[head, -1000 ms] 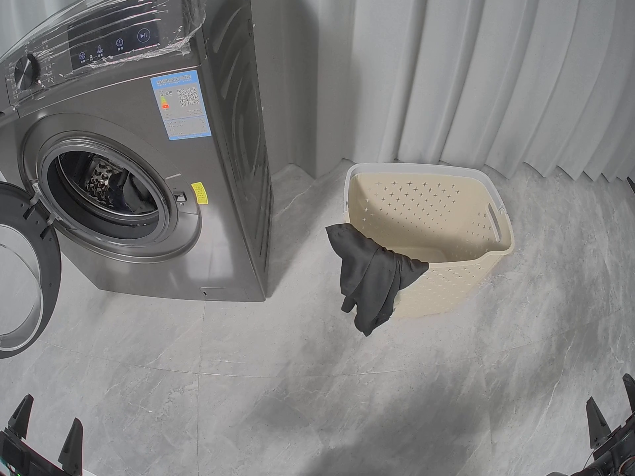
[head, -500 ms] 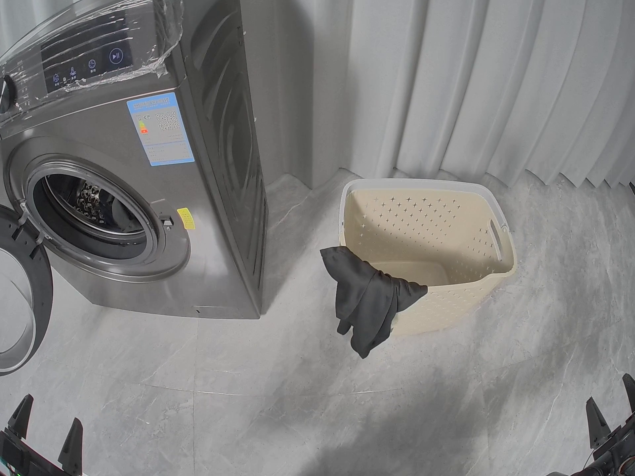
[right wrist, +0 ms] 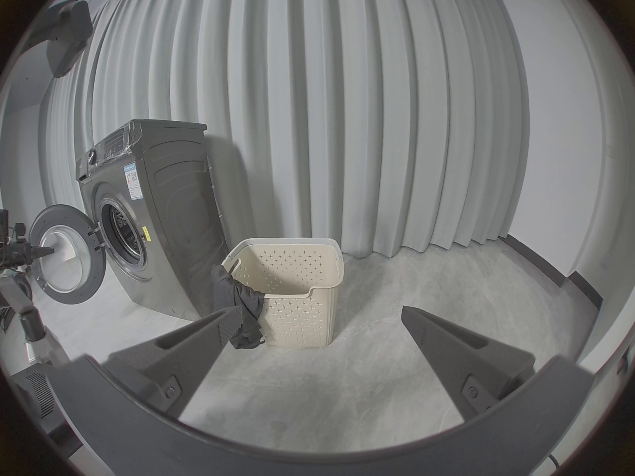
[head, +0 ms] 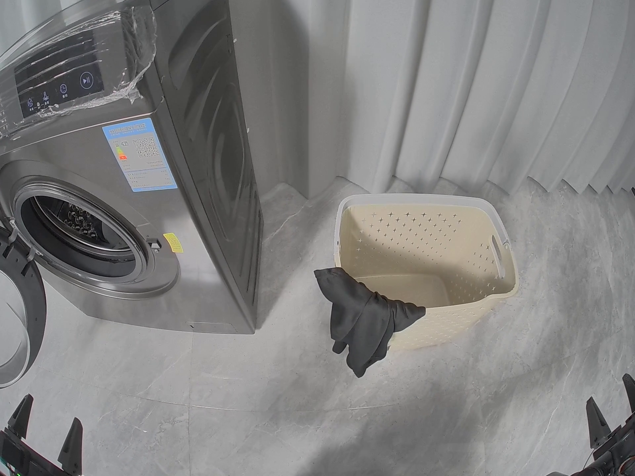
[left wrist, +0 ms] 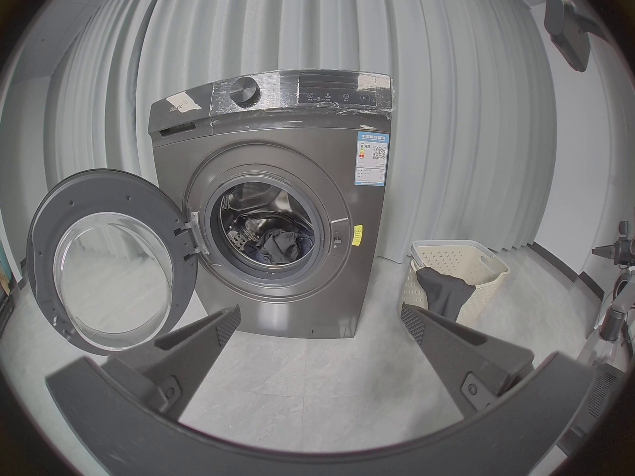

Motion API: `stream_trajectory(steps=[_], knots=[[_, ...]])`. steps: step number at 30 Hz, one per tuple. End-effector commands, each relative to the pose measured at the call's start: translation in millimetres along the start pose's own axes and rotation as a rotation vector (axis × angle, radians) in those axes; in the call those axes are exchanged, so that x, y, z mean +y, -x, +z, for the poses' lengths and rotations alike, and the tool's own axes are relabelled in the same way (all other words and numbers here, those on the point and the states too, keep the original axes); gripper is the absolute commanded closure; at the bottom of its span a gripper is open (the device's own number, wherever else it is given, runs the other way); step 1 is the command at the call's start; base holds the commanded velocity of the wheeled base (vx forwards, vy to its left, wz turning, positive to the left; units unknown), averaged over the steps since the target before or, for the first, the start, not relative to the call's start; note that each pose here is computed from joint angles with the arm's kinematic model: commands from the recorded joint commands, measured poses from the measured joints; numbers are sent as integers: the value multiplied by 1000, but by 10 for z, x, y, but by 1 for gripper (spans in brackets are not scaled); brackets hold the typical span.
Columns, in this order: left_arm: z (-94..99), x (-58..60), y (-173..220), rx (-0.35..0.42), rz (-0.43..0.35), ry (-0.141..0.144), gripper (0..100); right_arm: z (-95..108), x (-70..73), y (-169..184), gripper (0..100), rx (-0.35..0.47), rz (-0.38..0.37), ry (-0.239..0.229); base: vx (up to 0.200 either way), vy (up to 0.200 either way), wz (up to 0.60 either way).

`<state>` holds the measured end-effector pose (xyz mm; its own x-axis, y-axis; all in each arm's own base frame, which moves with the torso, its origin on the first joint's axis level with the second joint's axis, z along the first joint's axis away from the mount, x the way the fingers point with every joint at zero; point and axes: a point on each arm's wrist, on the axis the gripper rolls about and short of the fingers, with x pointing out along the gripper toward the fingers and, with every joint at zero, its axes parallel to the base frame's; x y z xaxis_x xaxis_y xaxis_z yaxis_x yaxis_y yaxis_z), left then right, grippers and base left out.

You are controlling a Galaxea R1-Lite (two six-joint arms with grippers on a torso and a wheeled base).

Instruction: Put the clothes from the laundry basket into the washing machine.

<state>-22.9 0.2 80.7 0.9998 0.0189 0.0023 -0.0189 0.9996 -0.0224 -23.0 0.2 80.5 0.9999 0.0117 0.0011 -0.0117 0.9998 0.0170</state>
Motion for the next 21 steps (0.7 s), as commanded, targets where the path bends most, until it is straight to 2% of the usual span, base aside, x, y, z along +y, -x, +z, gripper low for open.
stream_trajectory(steps=[1,3,7,10,11,12,14,15,17,18,19,21], knots=[[-51,1,-6,8,1,1,0,-51,-1,-5,0,7,0,-1,0,-200,0],[-51,1,-6,8,1,2,0,-53,-2,-4,0,7,-6,-6,0,-200,0],[-51,1,-6,8,1,2,0,-49,-2,-3,0,1,-9,-11,0,0,0],[-51,1,-6,8,1,2,0,35,1,13,0,-54,3,-7,0,0,0],[-49,2,-6,7,4,2,0,305,4,69,0,-172,11,-20,0,0,0],[-51,2,-6,8,4,2,0,426,6,61,0,-176,23,-26,0,0,0],[-51,2,-6,8,4,1,0,498,6,16,0,-145,34,-28,0,0,0],[-51,2,-6,8,4,2,0,528,8,-105,0,-53,74,-28,0,0,0],[-51,2,-6,8,6,2,0,501,22,-268,0,81,144,-27,0,0,0],[-51,2,-6,8,6,4,0,489,28,-313,0,117,158,-27,0,0,0],[-51,2,-6,8,6,2,0,485,53,-472,0,224,202,-24,0,0,0],[-51,2,-6,8,6,4,0,521,94,-638,0,305,252,-16,0,0,0]])
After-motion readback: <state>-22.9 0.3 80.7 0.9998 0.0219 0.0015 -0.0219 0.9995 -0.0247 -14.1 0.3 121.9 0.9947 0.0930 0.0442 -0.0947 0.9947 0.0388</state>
